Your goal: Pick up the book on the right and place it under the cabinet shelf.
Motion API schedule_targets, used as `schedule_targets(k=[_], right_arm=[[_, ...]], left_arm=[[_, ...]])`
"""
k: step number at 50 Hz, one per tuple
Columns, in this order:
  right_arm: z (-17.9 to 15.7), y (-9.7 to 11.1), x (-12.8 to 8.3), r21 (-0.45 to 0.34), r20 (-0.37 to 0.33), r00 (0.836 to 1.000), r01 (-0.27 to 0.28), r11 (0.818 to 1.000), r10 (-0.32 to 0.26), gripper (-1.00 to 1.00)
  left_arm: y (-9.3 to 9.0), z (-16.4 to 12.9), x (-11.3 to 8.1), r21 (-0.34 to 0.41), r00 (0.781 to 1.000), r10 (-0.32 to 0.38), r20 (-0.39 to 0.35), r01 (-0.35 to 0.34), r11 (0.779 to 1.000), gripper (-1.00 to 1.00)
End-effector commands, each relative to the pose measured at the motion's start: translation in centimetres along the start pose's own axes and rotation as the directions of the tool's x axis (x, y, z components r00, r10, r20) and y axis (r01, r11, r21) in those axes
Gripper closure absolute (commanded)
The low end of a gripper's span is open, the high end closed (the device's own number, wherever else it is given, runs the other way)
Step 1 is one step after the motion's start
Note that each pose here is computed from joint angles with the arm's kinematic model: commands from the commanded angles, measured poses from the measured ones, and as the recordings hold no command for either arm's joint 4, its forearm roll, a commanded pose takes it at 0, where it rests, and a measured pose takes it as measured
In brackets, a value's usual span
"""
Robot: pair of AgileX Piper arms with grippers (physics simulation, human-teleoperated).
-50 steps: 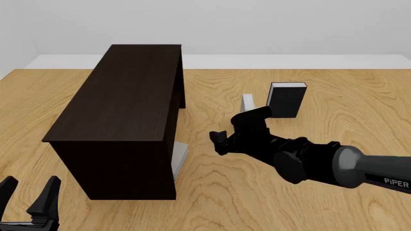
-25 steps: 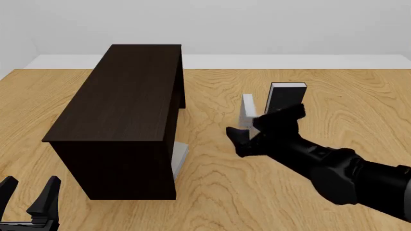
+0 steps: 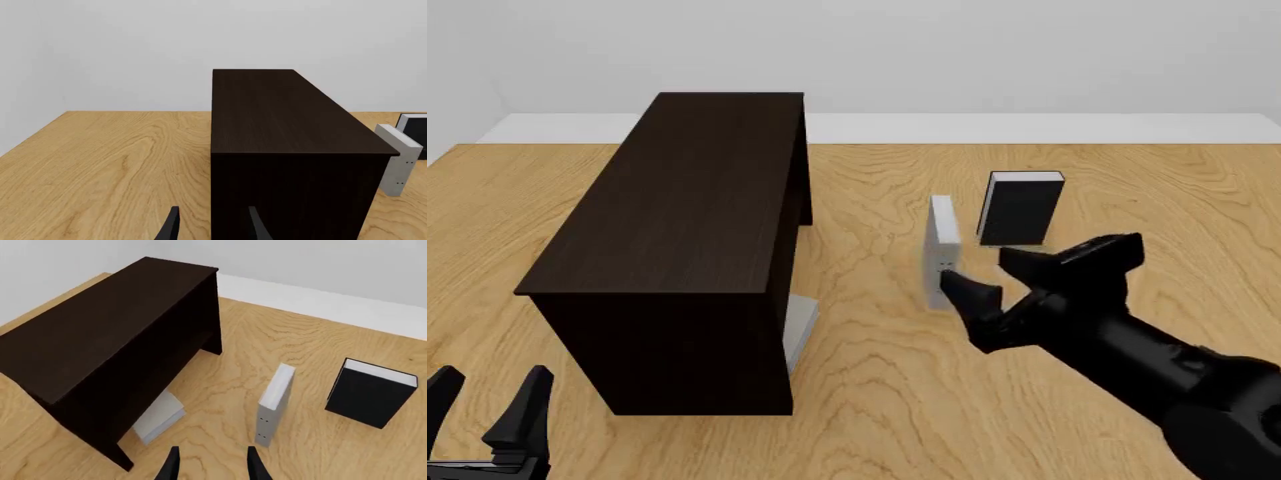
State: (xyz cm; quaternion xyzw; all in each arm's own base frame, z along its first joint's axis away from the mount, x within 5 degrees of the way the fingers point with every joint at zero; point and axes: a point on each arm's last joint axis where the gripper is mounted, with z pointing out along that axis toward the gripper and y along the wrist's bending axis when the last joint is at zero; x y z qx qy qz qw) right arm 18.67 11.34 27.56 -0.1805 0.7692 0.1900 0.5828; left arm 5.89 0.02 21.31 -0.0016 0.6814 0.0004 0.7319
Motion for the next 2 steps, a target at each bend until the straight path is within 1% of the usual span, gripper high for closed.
schedule_targets(k=[1,2], right_arm=[[-2.05,0.02,-0.38,-0.005,0.049,0.998,-0.026,1.000,0.026,-1.00],[-2.28,0.03,-0.41,-0.005,0.052,0.998,-0.026,1.000,0.026,-1.00]], left_arm=[[0.00,0.02,-0.01,0.000,1.000,0.000,0.000,0.000,1.000,-1.00],[0.00,0.02,-0.01,0.000,1.000,0.000,0.000,0.000,1.000,-1.00]])
